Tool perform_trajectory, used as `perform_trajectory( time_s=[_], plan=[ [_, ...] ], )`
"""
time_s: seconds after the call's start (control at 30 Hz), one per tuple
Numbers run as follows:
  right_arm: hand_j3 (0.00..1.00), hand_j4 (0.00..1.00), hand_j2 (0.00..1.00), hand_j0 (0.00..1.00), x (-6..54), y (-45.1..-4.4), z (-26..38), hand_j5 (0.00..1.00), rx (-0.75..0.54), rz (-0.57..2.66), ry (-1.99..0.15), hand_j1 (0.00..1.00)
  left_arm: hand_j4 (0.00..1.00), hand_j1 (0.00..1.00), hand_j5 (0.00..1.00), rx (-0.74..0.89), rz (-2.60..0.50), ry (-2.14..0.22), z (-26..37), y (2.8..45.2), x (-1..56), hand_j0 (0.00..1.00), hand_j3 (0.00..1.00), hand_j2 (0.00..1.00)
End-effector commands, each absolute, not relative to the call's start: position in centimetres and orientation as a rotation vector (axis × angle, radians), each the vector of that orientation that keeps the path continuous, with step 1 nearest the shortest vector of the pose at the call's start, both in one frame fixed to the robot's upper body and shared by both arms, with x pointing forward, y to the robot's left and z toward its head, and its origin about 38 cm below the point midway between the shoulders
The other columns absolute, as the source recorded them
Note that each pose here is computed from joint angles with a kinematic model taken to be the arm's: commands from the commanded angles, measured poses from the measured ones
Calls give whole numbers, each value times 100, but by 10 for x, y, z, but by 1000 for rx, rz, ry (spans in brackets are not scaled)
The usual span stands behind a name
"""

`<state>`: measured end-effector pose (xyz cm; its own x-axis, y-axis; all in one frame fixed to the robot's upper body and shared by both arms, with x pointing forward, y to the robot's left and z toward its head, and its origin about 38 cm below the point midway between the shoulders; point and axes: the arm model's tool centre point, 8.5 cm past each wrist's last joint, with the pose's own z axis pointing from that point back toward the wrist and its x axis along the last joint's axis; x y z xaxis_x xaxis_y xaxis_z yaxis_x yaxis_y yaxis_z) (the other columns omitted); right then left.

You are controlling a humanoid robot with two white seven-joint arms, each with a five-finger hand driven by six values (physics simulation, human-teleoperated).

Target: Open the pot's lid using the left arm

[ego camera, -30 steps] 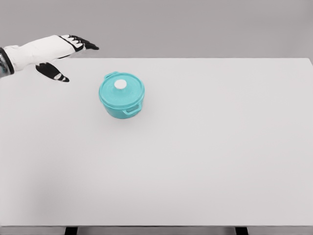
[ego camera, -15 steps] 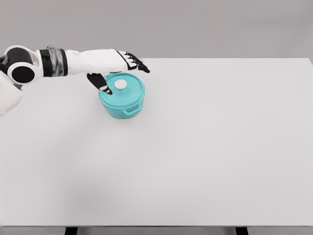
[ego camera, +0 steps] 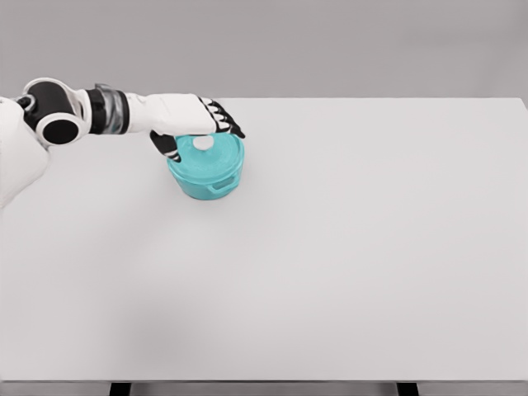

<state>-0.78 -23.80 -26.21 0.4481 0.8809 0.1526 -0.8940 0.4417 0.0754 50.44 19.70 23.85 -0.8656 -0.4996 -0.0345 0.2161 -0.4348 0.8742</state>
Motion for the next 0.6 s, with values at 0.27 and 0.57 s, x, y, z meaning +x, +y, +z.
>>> perform_trajectory(
  time_s=[0.27, 0.57],
  plan=[
    [100, 100, 100, 100, -8, -238, -262, 100, 153, 1103, -95, 100, 84, 84, 84, 400, -2321, -1340, 235, 195, 504, 84, 84, 84],
    [100, 100, 100, 100, -8, -238, -262, 100, 153, 1102, -95, 100, 70, 70, 70, 401, -2321, -1333, 234, 197, 504, 70, 70, 70]
  ],
)
